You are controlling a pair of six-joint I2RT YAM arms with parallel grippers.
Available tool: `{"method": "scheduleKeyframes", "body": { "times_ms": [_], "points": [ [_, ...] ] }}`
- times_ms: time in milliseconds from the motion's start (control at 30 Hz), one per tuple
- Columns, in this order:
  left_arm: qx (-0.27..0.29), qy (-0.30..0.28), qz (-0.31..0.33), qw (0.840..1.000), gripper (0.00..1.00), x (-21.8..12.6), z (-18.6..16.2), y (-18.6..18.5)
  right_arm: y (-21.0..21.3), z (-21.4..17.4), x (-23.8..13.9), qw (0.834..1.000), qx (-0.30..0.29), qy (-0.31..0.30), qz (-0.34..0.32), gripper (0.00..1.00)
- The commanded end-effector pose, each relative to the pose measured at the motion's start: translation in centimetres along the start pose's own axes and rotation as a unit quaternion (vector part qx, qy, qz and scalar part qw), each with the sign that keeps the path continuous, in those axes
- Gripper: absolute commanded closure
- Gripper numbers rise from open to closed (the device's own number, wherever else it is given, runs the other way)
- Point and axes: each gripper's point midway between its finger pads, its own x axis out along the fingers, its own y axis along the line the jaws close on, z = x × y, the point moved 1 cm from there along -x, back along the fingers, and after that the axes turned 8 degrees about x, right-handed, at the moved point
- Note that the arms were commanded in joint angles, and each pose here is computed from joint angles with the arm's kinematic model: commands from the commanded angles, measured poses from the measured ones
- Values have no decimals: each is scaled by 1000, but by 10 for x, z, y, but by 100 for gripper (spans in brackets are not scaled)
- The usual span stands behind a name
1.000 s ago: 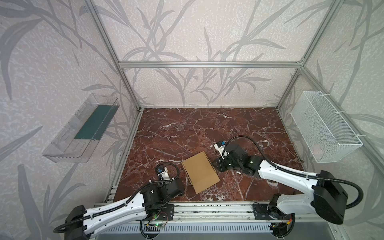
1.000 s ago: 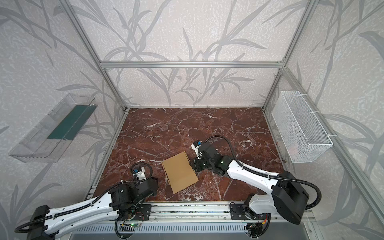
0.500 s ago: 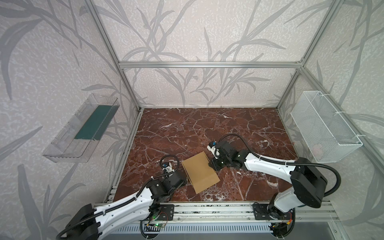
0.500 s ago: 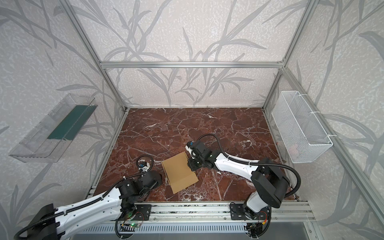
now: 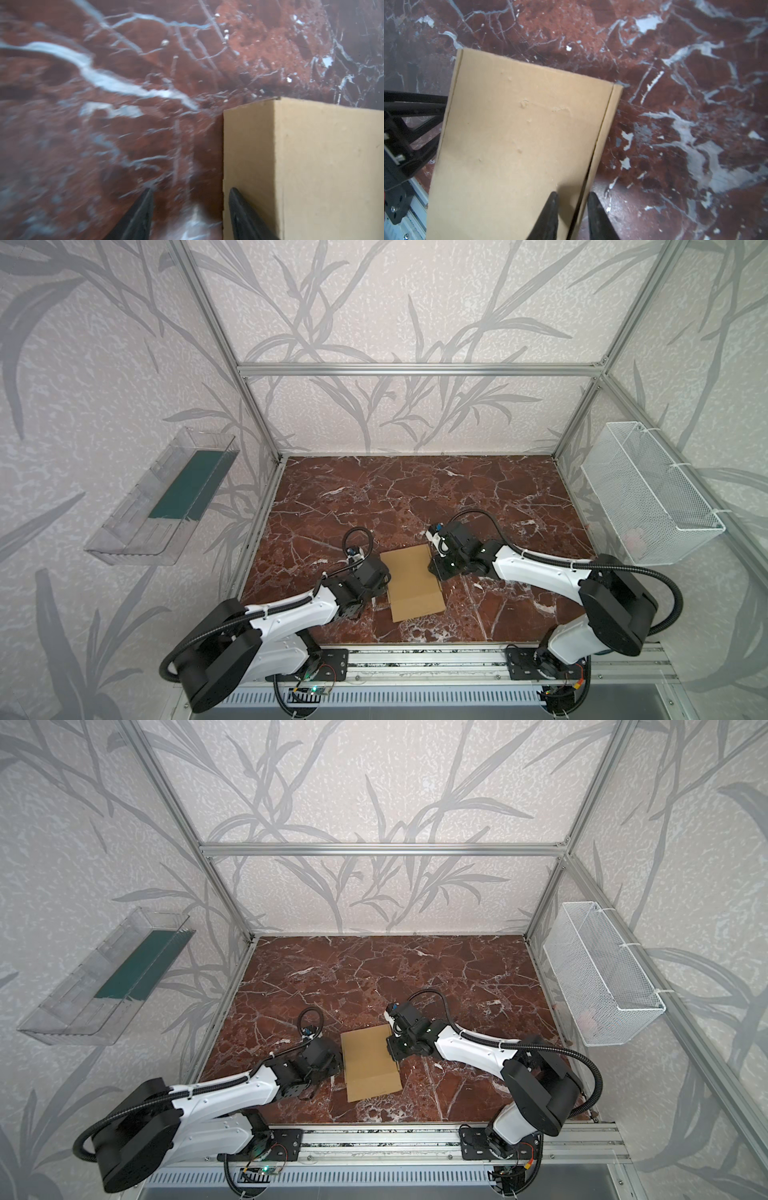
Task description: Fold the paper box
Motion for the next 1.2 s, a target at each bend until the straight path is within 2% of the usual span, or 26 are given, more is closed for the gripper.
{"method": "scheduleKeyframes", "body": {
  "times_ms": [0, 200, 367, 500, 667, 800, 933, 1167],
  "points": [
    [5, -4, -52, 999, 40, 6, 16, -38, -7, 1, -11, 1000, 18, -12, 7, 74],
    [13, 24, -81, 996, 40, 23, 23, -77, -25, -2, -24, 998, 45, -32, 6, 74],
    [25, 20, -79, 996, 40, 30, 32, -89, -40, -2, -41, 997, 61, -56, -6, 74],
    [29, -7, -66, 997, 39, 19, 49, -86, -48, -6, -53, 995, 76, -63, -7, 72],
    [28, -19, -70, 997, 37, -8, 59, -77, -43, -12, -75, 993, 85, -78, 8, 63],
    [18, 9, -75, 997, 37, -22, 46, -68, -48, -23, -84, 992, 95, -78, 2, 58],
    [-9, 50, -87, 995, 37, -28, 19, -57, -38, -47, -89, 990, 121, -52, 48, 58],
    [-26, 75, -117, 990, 38, -38, -17, -59, -29, -78, -88, 982, 161, -39, 92, 57]
  ]
}}
